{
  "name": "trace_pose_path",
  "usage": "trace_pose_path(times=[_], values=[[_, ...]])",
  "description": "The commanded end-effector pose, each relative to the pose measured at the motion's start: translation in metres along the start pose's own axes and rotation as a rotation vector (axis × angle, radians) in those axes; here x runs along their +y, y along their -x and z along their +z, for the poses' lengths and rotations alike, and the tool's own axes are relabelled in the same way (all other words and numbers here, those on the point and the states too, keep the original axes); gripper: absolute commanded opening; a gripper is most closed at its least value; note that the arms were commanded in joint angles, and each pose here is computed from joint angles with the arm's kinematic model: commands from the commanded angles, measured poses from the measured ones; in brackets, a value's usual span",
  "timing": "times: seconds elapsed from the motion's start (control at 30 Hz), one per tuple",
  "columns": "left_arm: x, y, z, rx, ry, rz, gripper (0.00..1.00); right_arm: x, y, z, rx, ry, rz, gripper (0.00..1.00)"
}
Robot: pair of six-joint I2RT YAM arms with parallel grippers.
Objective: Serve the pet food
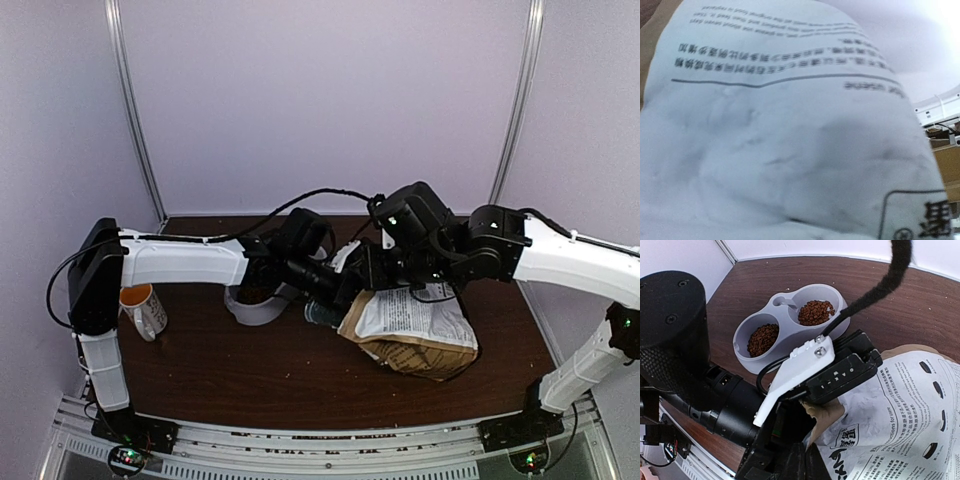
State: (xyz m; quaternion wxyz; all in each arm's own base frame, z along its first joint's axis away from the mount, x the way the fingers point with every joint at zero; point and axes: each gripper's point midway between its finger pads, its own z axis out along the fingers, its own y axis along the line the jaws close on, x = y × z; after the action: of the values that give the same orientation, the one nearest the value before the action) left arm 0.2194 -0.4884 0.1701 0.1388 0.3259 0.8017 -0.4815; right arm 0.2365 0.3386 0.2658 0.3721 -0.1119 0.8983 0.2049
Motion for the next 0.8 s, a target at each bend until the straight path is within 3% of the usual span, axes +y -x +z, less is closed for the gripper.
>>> trace_pose_path(times=[0.0, 0.33, 0.77], values=[[-0.042, 0.015, 0.0, -0.041, -0.198, 0.078, 0.0, 0.009, 0.022, -0.022, -0.088, 0.074, 0.061, 0.0], [-0.054, 0.032, -0.031, -0.118, -0.243, 0.057, 0.0, -0.005, 0.017, -0.026, -0.081, 0.053, 0.081, 0.0], [-0.038, 0.028, -0.109, -0.261, -0.249, -0.116, 0.0, -0.017, 0.016, -0.03, -0.091, 0.036, 0.1, 0.0]])
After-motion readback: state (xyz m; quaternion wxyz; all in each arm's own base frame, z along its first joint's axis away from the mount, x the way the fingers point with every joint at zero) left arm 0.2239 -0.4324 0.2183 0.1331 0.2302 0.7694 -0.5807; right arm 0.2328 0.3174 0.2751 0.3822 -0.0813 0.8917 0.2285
